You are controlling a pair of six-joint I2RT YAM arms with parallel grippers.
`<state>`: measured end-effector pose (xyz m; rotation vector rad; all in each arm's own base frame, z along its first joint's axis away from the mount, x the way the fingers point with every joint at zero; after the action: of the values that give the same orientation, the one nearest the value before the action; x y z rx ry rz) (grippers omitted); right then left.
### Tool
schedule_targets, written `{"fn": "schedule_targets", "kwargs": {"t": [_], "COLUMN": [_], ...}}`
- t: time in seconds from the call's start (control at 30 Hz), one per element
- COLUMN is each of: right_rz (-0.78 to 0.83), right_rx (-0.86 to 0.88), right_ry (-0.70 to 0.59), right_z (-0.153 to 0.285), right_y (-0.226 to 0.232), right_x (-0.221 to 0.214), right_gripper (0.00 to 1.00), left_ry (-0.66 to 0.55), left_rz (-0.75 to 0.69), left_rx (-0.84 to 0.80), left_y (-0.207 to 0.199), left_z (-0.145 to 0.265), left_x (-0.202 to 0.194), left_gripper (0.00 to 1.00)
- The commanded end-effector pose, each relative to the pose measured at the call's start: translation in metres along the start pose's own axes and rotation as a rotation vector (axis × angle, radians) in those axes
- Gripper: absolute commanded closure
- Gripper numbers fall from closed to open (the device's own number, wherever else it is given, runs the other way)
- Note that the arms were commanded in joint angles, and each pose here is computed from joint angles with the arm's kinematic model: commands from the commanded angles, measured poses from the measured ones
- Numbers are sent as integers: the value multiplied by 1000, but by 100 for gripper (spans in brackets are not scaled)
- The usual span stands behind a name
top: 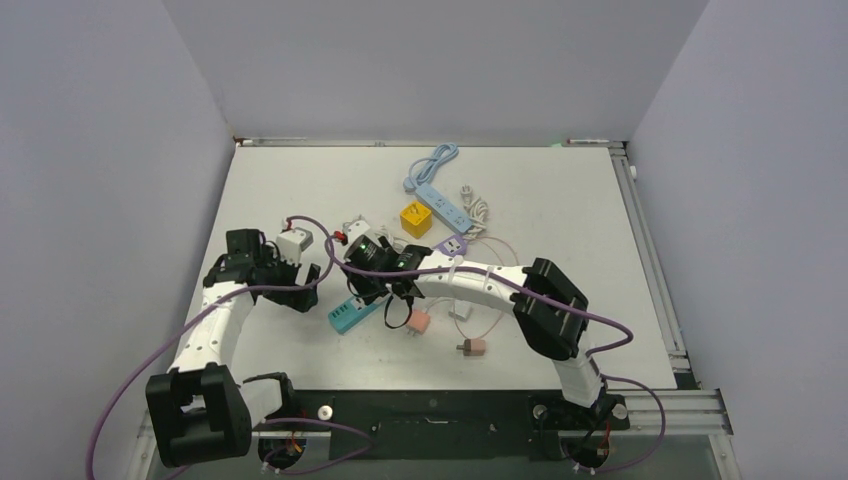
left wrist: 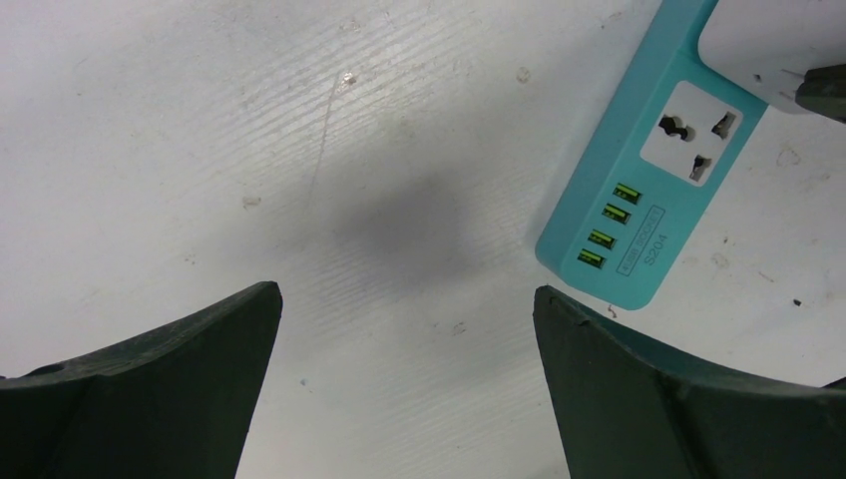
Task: Insert the plug
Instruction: Insert the plug into the socket.
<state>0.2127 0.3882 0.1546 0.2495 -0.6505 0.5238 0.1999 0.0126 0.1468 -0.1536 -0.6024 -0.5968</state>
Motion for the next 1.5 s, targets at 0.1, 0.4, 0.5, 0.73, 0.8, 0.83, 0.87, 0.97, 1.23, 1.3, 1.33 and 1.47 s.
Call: {"fn": "schedule_targets", "kwargs": {"t": [0.1, 0.4, 0.5, 0.73, 0.8, 0.83, 0.87, 0.97, 1.23, 1.3, 1.33, 1.47], "right_rz": [42, 50, 46, 36, 33, 31, 33, 35, 48, 45, 41, 38], "right_rx": [-25, -53, -63, -65, -63, -58, -56, -66, -68, -63, -59, -47], "right_ry": [140, 188, 189, 180, 164, 161, 161, 173, 198, 202, 202, 215], "right_z": [-32, -37, -36, -42, -43, -43, -43, -44, -45, -46, -47, -51], "right_y": [-3, -12, -14, -14, -15, -16, -18, -24, -33, -34, -34, -35], "right_x": [-39, -76, -92, -114, -118, -121, -125, -137, -161, -164, -166, -175], "right_gripper": [95, 95, 95, 95, 95, 95, 95, 95, 95, 95, 95, 95], "left_ry": [-119, -115, -114, -115, -113, -114, -114, -120, -124, -130, -131, -135], "left_rz": [43, 71, 73, 74, 75, 75, 75, 72, 96, 96, 96, 94], "left_rx": [108, 126, 135, 143, 142, 141, 140, 144, 133, 130, 129, 126], "left_y": [13, 20, 20, 23, 24, 24, 24, 25, 27, 27, 27, 26], "left_z": [19, 17, 17, 22, 23, 24, 25, 26, 27, 28, 28, 30], "left_x": [31, 37, 37, 42, 44, 46, 46, 48, 53, 55, 55, 57], "left_gripper": [4, 4, 4, 4, 4, 4, 4, 4, 4, 4, 4, 4]}}
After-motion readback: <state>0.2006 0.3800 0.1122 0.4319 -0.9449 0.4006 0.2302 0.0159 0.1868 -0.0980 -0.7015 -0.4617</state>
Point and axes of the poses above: each gripper's point midway between its finger pads, its own z axis back along the fingers, its own y axis along the line the jaws close on, x = y × z, the point moved 9 cm from there along z, back along the fingers, and after that the axes turned 11 degrees about -z, right-handed, at the moved point
